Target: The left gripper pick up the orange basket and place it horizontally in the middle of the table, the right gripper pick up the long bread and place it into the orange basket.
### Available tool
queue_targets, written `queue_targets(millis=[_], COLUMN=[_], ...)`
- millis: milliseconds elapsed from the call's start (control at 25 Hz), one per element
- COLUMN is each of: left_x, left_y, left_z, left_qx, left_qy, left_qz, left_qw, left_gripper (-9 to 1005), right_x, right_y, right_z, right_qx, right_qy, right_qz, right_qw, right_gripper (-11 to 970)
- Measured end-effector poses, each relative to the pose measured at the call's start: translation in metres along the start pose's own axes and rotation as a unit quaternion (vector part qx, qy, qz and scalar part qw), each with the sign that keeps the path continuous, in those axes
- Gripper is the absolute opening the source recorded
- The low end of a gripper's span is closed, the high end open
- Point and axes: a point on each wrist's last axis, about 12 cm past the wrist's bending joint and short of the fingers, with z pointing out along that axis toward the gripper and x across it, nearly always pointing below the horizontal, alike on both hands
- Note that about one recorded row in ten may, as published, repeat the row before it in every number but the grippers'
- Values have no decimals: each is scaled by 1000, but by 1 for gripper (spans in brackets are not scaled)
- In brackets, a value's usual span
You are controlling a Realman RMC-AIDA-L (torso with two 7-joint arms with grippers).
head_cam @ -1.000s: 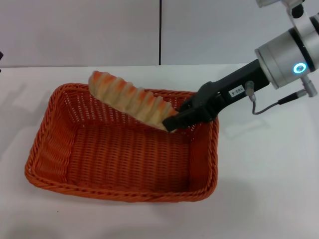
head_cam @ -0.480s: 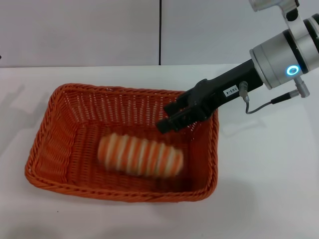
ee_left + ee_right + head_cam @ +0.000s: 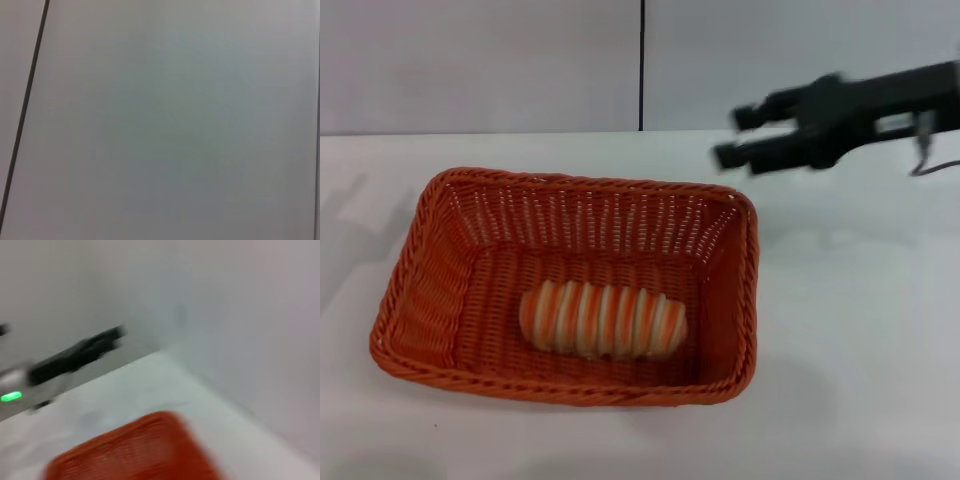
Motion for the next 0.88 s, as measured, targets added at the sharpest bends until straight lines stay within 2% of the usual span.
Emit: queue_targets(millis=[160,240,280,320,560,800,880], left_x=[-1,0,0,0,2,5,6], left_y=[0,0,0,0,-2,-3,-3], left_z=[-1,-1,0,0,2,5,6], left_qx=[0,0,1,1,2,0,0], left_qy=[-2,-2,-1,-1,-2,0,1], left_qz=[1,1,1,1,-4,-12,-13], left_qw=[1000,1000,1000,1000,1000,1000,1000], left_gripper=[726,726,726,726,726,726,726], right_x=[28,48,67,67,127,171,175], right_y=[-5,-7,-8,-8,-9,-6,-5], right_z=[-39,-55,-68,-68,-90,-90,-90], right_qx=[84,113,133,133,203,273,280], right_qy=[-75,-130,-177,-177,-302,-331,-334], right_qz=[6,9,13,13,29,30,28], right_qw=[994,985,975,975,931,903,900], right_gripper=[666,666,666,666,666,665,665])
